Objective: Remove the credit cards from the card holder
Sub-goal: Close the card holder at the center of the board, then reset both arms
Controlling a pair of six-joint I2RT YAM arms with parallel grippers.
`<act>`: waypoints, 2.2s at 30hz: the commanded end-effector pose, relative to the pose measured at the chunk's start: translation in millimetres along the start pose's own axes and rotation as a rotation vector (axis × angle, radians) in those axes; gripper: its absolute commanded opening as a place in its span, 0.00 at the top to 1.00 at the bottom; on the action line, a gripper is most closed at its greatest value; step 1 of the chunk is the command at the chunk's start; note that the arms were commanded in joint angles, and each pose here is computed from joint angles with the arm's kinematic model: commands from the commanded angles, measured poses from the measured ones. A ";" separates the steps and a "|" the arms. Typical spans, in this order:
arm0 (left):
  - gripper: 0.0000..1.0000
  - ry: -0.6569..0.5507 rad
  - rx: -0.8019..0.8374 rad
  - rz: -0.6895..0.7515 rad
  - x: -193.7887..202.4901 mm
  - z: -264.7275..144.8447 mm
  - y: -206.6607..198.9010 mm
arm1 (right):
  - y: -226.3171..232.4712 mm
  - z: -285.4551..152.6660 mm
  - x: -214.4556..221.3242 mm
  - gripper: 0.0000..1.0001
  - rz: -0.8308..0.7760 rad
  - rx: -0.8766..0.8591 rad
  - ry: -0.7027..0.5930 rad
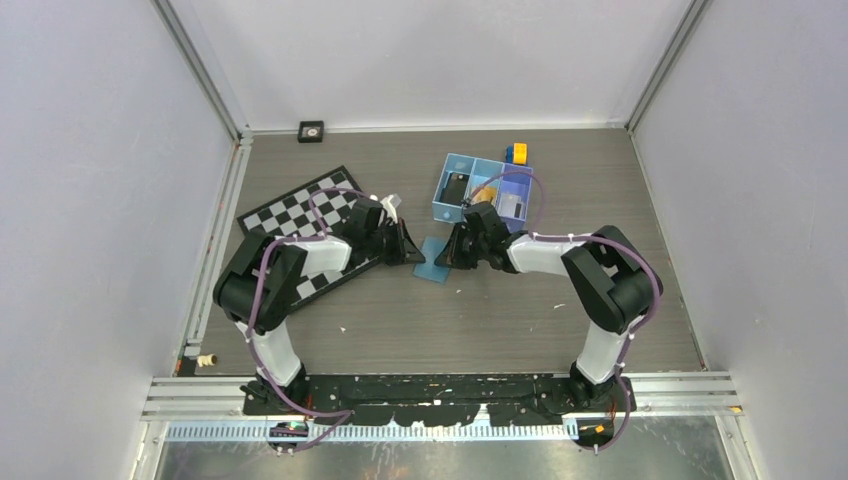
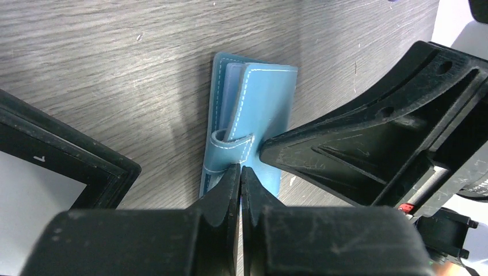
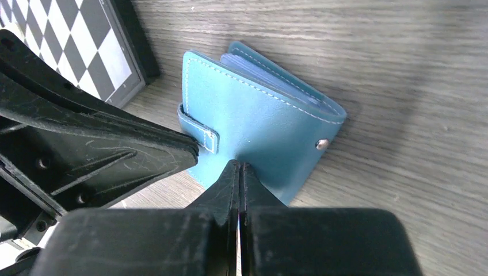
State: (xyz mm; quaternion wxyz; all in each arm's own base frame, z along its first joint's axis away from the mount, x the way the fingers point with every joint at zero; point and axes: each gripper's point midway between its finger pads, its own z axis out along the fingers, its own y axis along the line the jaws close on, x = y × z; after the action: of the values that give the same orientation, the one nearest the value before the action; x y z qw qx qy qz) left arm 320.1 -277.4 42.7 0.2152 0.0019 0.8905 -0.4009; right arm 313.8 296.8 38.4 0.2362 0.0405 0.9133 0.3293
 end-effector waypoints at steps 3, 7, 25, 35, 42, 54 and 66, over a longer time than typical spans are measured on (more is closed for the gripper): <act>0.97 -0.055 0.003 0.044 -11.8 -10.1 -10.7 | 5.4 -9.3 -3.8 1.00 -0.038 -0.008 -0.010; 0.97 -0.095 0.011 0.063 -15.8 -17.0 -14.7 | 14.5 -36.7 -24.4 1.00 -0.095 -0.017 -0.133; 0.97 -0.140 0.010 0.110 -23.1 -31.1 -23.7 | -2.2 -34.2 -37.9 1.00 -0.137 0.112 -0.129; 0.63 -0.399 -0.206 0.287 -58.2 -102.1 -16.9 | -19.7 -136.8 -104.1 0.80 -0.318 0.333 -0.551; 0.00 -0.661 -0.322 0.451 -75.3 -160.9 -8.0 | -51.8 -184.1 -119.2 0.27 -0.267 0.418 -0.848; 0.00 -0.793 -0.596 0.617 -87.8 -210.1 25.6 | -112.2 -197.6 -141.8 0.13 -0.404 0.445 -0.882; 0.07 -0.800 -0.642 0.667 -84.7 -206.1 42.5 | -184.2 -216.1 -155.6 0.11 -0.397 0.622 -0.974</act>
State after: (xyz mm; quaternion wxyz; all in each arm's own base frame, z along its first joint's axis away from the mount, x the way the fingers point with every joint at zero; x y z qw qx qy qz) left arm 315.5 -93.2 157.4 0.6112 0.0665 0.7885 -0.0154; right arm 354.6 3.9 104.7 0.6008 0.0912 0.7929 -0.0456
